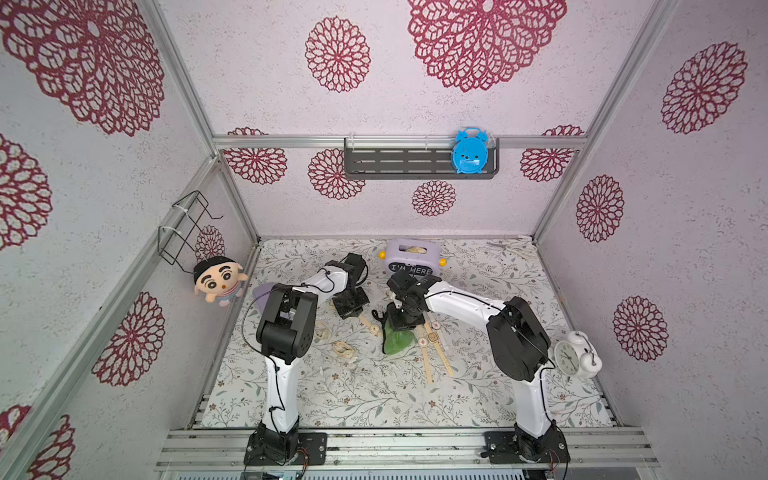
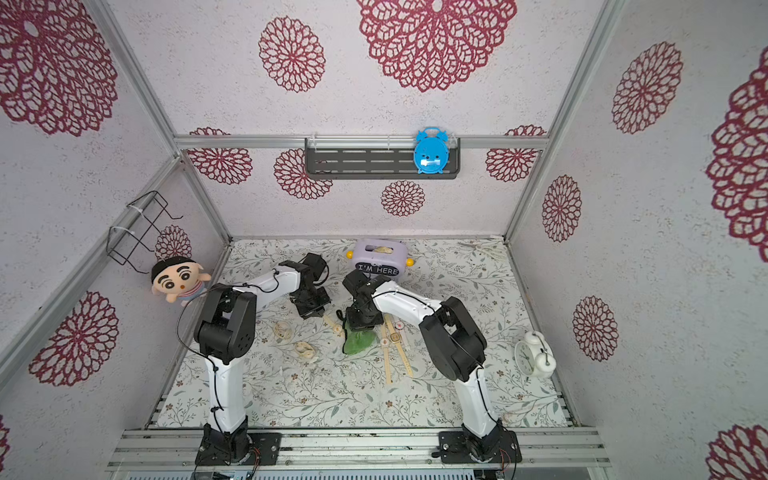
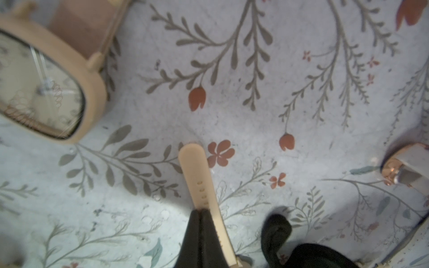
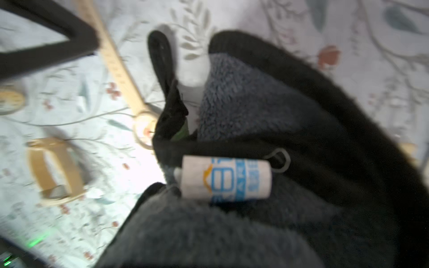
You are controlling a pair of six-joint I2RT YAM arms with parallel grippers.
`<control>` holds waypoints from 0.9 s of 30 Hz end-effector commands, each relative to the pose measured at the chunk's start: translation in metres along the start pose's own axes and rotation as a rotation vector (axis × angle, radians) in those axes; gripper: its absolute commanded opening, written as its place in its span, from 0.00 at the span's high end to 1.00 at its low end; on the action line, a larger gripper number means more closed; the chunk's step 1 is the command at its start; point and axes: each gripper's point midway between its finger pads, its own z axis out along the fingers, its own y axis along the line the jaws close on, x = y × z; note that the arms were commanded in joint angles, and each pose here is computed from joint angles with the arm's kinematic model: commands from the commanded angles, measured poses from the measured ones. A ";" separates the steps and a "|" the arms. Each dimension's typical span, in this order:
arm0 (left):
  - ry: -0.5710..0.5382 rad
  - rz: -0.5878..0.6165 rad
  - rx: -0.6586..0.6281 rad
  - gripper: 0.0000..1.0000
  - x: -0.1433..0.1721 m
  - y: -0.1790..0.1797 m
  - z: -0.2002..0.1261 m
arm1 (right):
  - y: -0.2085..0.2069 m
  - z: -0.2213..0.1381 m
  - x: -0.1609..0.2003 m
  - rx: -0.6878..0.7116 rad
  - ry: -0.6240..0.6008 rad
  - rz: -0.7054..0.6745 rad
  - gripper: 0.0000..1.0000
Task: Wipe the watch dial
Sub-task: Wipe the dirt from the watch dial.
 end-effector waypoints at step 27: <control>0.040 0.017 -0.004 1.00 0.006 -0.005 0.028 | -0.027 0.079 0.026 0.090 0.131 -0.037 1.00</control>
